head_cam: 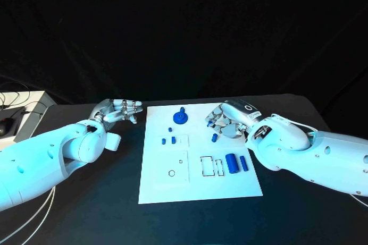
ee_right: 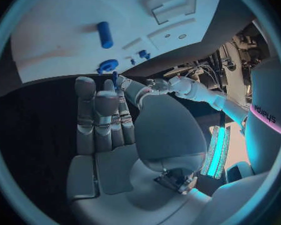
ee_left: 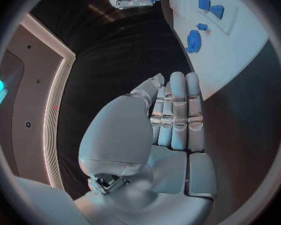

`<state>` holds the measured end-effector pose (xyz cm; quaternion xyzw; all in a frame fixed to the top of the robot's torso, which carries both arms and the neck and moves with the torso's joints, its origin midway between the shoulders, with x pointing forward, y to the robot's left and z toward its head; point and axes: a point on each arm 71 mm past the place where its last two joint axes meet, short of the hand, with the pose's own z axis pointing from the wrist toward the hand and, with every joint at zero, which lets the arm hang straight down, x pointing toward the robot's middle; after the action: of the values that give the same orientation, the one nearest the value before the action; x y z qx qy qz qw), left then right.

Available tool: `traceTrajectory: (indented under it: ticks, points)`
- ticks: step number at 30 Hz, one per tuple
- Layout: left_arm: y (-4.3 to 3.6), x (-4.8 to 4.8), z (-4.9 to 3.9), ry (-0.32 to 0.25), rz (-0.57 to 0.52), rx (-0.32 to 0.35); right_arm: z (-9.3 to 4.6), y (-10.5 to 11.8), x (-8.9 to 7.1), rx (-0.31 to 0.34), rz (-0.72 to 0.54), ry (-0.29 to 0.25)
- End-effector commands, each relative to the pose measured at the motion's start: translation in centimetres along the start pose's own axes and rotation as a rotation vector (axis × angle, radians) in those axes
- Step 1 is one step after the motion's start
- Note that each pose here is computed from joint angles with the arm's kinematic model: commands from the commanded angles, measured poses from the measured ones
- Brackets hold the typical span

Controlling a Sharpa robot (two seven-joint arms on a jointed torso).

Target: Assemble the parts on the task board

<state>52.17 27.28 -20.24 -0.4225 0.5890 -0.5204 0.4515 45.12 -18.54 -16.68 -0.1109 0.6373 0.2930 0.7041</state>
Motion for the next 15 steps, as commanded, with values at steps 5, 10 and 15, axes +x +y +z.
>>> traceTrajectory:
  ticks: [5,10,15]
  points:
    - [-0.23,1.12,0.17,0.027,-0.016,0.019,-0.6,3.9,2.3,-0.115,0.055,0.026]
    - [-0.37,1.65,0.23,0.032,-0.022,0.029,-0.9,5.8,4.2,-0.165,0.060,0.061]
    - [-0.45,1.98,0.29,0.033,-0.026,0.034,-1.1,7.1,5.9,-0.190,0.057,0.091]
